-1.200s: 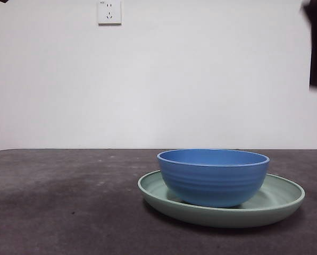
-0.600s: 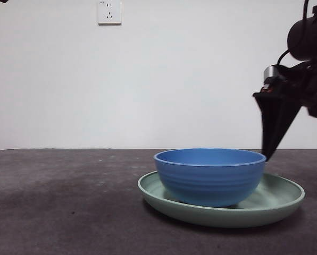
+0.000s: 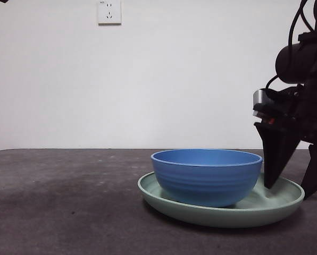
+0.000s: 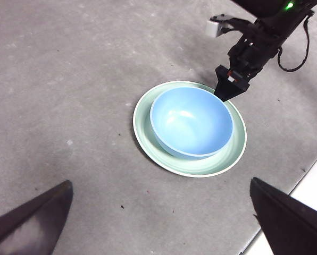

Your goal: Pick up the blue bowl, put it on the green plate, put it on desk

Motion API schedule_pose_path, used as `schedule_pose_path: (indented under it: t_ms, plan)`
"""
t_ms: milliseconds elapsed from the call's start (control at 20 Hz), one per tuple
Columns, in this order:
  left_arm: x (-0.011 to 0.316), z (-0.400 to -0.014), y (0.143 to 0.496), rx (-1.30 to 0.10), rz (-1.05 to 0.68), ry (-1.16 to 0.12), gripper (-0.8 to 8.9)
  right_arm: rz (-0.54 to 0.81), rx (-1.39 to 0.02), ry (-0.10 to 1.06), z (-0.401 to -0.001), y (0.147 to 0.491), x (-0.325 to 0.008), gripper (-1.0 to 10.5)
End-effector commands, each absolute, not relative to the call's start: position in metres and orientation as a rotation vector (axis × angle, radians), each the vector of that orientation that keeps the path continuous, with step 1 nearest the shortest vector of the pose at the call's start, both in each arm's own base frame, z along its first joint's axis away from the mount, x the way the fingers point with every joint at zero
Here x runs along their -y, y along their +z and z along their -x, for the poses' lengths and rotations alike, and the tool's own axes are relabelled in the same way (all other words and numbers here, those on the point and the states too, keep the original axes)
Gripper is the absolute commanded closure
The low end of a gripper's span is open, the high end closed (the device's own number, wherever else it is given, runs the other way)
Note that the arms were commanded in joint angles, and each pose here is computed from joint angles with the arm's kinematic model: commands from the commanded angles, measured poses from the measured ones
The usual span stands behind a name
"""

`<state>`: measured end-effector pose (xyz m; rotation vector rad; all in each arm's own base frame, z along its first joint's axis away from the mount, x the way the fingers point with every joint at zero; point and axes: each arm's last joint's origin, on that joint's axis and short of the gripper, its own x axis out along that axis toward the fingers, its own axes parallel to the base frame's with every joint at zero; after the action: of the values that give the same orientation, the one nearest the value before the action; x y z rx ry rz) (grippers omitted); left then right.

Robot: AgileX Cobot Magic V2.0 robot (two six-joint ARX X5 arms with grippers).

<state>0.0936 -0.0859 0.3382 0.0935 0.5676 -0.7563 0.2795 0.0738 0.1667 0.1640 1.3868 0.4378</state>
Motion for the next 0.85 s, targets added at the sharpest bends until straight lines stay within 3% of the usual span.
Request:
schedule_pose_path:
  t_ms: [50,400,850]
  plan:
    - [0.0875,-0.0934,0.3413,-0.553,-0.088,-0.77,2.83,-0.154,-1.396,0.45,-0.2833,0.1614,-0.0761,7.5]
    - [0.0875,-0.0934,0.3413,-0.553,-0.088,-0.77,2.83,-0.15,-1.386,0.455,-0.2841,0.1616,-0.0762,9.3]
    - [0.0875,-0.0934,0.3413,-0.553,-0.088,-0.77,2.83,-0.242,-1.38,0.504,-0.2866,0.1645,-0.0725,9.3]
